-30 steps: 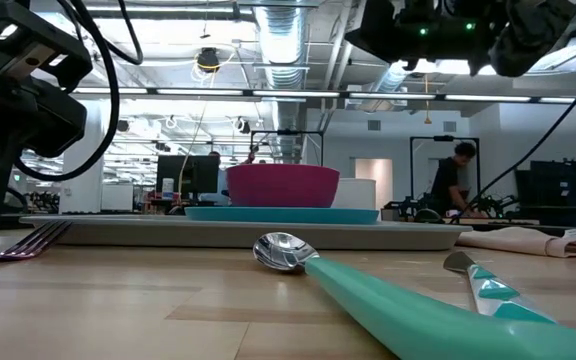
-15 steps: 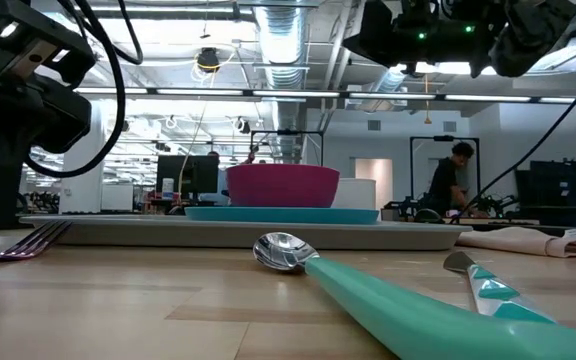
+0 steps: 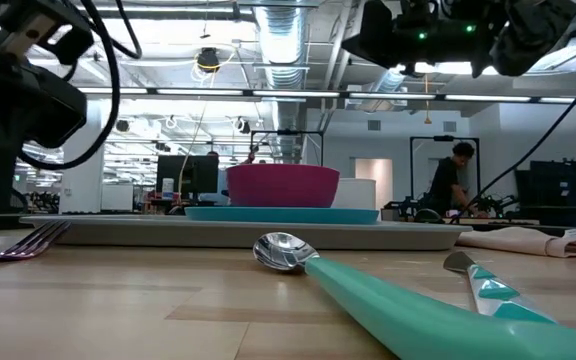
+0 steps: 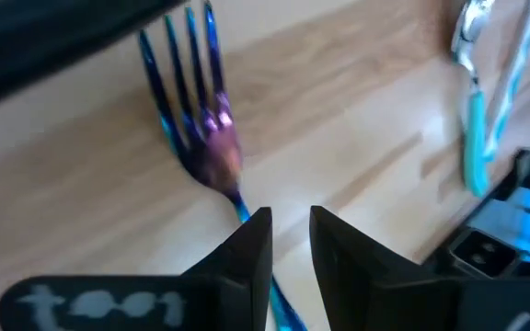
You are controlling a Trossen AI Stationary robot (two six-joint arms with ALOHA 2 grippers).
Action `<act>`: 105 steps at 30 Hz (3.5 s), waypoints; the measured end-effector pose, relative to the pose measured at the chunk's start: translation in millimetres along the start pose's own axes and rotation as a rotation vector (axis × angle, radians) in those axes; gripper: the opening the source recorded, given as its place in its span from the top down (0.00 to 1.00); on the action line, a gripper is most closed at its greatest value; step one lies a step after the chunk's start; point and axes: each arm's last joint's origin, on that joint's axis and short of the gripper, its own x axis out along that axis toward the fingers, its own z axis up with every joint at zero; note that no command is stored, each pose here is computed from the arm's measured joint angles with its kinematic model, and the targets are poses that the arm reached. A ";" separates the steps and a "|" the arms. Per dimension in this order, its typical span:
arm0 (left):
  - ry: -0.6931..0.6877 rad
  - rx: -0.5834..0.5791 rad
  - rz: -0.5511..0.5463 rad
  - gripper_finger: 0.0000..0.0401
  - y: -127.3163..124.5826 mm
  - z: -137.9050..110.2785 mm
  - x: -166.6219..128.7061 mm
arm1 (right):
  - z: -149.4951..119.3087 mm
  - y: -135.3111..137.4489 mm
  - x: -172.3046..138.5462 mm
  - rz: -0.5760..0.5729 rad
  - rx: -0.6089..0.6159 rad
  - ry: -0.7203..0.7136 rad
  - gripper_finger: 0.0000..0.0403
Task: Set up tray
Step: Put the fork to the left side of the blue plate on the tray
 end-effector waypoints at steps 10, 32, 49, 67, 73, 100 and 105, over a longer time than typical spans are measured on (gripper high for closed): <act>-0.005 -0.075 -0.013 0.84 3.5 -13.1 -2.3 | 0.5 1.6 -0.5 0.006 0.001 -0.001 0.80; -0.020 0.011 0.298 0.84 -45.7 -33.2 8.0 | 0.8 1.5 -0.6 0.005 0.003 -0.005 0.80; -0.096 -0.001 0.369 0.84 -38.6 -22.7 17.1 | 0.8 1.4 -0.6 0.005 0.003 -0.006 0.80; -0.072 0.021 0.397 0.84 -34.7 -23.8 33.3 | 0.8 1.4 -0.6 0.005 -0.004 -0.005 0.80; -0.070 0.025 0.389 0.84 -34.6 -23.1 36.0 | 0.8 1.4 -0.6 0.005 -0.004 -0.005 0.80; -0.137 -0.080 0.650 0.99 -82.1 7.5 -6.6 | -0.1 1.6 -0.6 0.007 -0.007 0.003 0.80; -0.216 -0.035 0.563 0.99 -112.8 25.0 -42.4 | -0.7 1.8 -0.5 0.008 -0.009 0.008 0.80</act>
